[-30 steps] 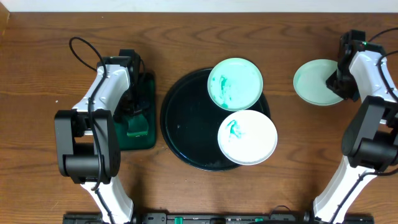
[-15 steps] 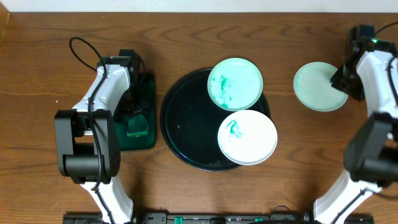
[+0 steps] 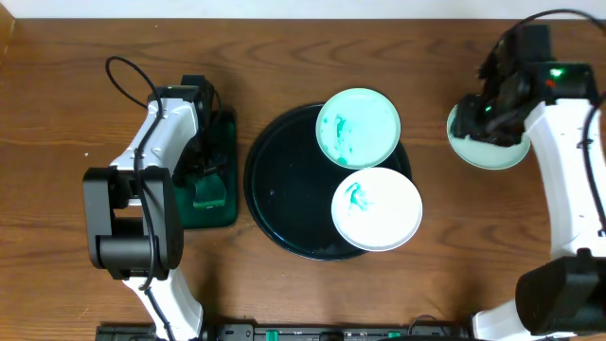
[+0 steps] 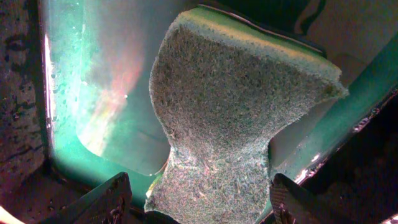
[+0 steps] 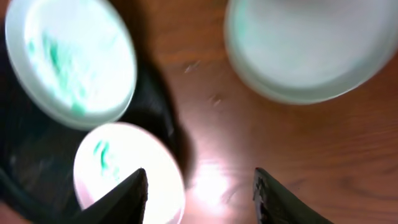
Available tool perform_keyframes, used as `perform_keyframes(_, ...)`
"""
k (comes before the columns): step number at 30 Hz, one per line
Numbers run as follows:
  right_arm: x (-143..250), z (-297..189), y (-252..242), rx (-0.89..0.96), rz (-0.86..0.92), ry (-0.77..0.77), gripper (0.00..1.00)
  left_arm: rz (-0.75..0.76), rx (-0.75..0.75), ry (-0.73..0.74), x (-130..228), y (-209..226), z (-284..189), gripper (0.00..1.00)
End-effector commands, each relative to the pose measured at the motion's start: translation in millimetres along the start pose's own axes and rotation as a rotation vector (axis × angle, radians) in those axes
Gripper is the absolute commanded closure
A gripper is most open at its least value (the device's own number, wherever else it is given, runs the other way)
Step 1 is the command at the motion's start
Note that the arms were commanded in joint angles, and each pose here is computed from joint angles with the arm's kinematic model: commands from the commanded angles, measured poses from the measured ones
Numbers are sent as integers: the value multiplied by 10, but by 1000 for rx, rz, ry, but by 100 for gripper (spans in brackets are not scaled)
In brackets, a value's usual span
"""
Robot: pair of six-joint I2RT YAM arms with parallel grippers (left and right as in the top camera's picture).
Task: Clean dirty plates on tray and stack at the side
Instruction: 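Release the plate and move the right gripper to the white plate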
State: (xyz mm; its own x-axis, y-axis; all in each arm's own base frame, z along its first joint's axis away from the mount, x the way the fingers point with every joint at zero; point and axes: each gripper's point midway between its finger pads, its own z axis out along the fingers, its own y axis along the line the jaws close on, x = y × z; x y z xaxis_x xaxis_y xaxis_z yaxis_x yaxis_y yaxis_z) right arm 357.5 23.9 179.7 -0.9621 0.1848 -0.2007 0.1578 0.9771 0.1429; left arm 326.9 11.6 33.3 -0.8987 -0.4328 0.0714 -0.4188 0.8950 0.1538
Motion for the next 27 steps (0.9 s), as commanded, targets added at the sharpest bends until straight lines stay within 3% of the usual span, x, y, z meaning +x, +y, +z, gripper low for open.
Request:
perform_keyframes(1,304,265,128,-27,14,115,50,-1,0,-2,-2,16,-22,28)
perform_keyframes(10,1030,938,157,18,-2,295,51,-1,1,-1,-1,15,-22,28)
perform_keyframes(17,1238,1120,233,27,-14,320,51,-1,1,-2,-2,15,-22,28)
perform_keyframes(27,1479,1423,203,38,50,323,62,-1,0,-1,-1,16,-22,28)
